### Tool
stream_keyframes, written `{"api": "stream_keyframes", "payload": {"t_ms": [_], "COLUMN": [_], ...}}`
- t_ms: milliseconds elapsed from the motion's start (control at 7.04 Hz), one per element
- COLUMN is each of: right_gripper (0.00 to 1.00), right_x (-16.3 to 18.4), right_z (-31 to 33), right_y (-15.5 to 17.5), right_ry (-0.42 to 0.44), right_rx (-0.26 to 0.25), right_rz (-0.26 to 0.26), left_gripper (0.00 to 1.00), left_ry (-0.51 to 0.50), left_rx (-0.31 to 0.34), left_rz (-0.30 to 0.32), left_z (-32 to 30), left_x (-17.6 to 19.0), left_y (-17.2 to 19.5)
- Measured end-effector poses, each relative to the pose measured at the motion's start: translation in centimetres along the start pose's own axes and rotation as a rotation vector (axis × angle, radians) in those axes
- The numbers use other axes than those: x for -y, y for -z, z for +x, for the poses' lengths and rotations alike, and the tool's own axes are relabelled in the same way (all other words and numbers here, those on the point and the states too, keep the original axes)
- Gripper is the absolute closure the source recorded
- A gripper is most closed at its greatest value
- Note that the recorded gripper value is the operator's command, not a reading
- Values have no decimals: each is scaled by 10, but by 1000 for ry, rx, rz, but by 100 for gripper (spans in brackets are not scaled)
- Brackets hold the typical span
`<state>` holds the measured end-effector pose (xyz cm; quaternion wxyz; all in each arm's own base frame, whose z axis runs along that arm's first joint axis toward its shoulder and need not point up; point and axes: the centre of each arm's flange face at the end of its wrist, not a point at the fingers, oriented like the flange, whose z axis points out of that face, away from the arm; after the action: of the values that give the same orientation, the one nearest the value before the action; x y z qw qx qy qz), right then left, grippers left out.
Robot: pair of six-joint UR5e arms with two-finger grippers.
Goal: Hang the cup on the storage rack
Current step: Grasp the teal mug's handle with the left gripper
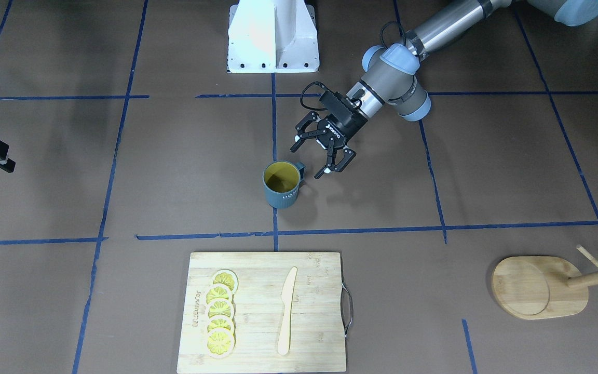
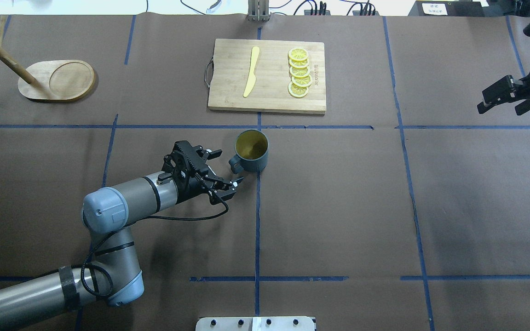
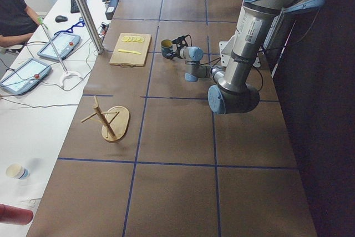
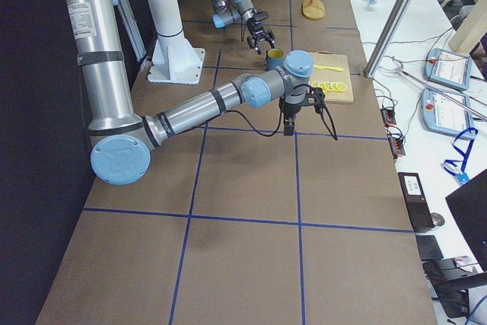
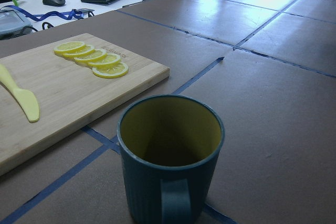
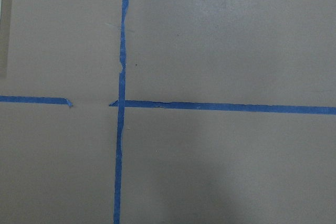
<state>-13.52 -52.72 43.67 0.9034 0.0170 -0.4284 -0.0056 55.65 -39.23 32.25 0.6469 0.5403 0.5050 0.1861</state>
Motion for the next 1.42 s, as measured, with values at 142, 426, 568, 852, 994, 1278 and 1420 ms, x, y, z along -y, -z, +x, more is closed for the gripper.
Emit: {"api": "stream_keyframes", "payload": {"t_ms": [142, 426, 568, 852, 994, 1278, 1420], "right_gripper": [0, 0, 0, 0, 0, 0, 0], "right_x": [0, -1, -1, -1, -1, -1, -1], "right_z": [0, -1, -2, -2, -2, -1, -1], "right_y": [0, 1, 2, 2, 2, 2, 2], "right_ry": [1, 3, 3, 3, 1, -2, -2], "right_rx": [1, 3, 3, 3, 3, 3, 3], "right_rz": [0, 2, 2, 3, 4, 3, 3], "left_gripper": [10, 18, 31, 51, 59, 86, 95], "left_ry": [0, 0, -1, 0, 2, 9, 31], "left_rx": [9, 26, 28, 24, 18, 9, 8], "left_rz": [2, -3, -9, -20, -21, -20, -18], "left_z": [0, 0, 1, 6, 10, 16, 17], "left_x": [0, -4, -6, -11, -12, -10, -9], "left_y": [-3, -10, -14, -18, -20, -22, -22]}}
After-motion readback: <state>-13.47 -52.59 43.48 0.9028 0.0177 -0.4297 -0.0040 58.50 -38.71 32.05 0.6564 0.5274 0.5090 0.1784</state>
